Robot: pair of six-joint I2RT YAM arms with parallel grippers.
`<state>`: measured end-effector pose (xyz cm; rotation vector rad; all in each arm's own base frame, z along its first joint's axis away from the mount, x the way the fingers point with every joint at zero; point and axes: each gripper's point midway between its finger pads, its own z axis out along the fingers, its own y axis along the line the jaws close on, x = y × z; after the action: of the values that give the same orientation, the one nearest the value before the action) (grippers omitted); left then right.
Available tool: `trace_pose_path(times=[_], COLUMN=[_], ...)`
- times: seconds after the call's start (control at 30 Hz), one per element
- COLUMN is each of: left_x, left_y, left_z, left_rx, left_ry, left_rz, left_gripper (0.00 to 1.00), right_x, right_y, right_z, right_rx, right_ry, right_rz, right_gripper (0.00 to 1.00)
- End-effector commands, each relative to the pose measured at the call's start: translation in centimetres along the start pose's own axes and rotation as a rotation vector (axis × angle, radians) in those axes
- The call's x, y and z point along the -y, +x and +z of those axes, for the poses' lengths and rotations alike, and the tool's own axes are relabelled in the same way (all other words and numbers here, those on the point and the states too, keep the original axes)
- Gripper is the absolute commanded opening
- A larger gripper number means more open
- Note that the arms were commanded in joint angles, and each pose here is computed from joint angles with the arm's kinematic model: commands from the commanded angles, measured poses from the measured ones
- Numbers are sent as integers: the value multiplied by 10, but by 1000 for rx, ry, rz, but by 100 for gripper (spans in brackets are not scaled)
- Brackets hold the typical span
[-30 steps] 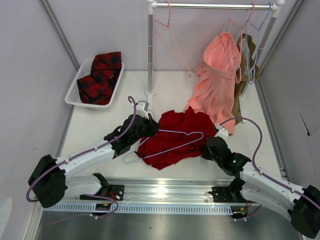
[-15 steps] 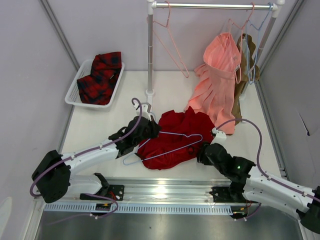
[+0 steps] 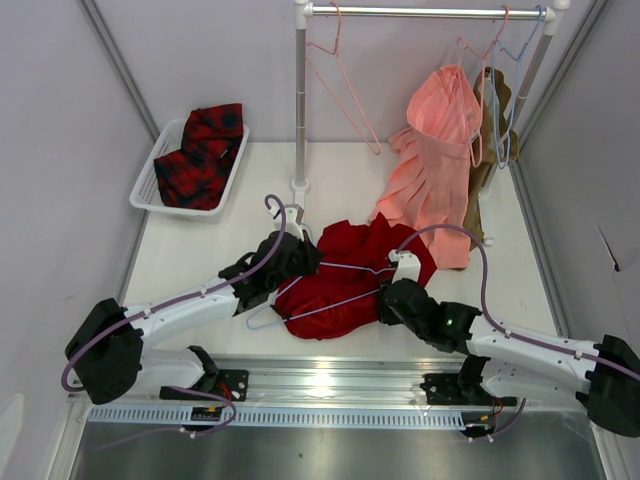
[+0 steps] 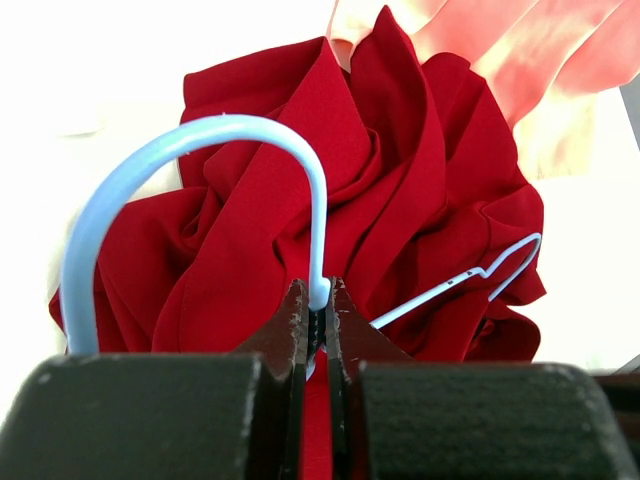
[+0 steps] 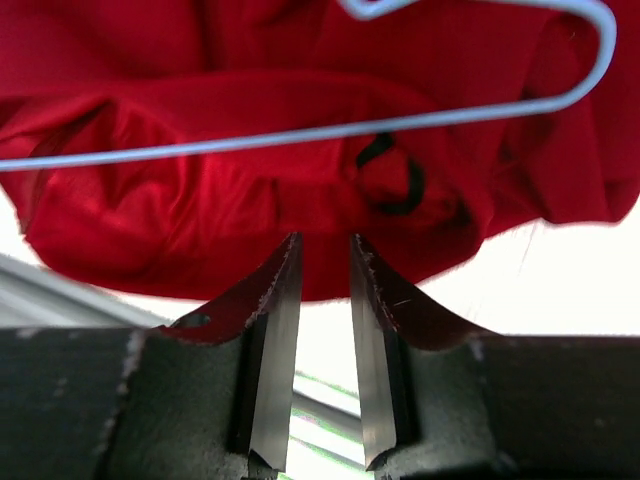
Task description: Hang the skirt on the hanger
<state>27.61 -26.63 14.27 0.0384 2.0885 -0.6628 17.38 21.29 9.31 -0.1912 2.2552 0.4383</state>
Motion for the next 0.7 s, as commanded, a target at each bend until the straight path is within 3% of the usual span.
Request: trace_pose_path(times=[0.0,0.3,0.67], left_x=[11,14,15], left_y=[-19,-21,-23], left_z=[1,0,0], left_rx=[48,52,48], left_ry=[11,18,21], left_rz=[-8,-7,3], left_gripper=[0,0,0], right_x=[-14,-11,14], right_y=[-15,-6,-7], right_z=[11,33,36], right_rx=[29,-22,34], right_ry=[-96,-85,18], right_rz=[-7,-35,-38], right_gripper=[30,30,32])
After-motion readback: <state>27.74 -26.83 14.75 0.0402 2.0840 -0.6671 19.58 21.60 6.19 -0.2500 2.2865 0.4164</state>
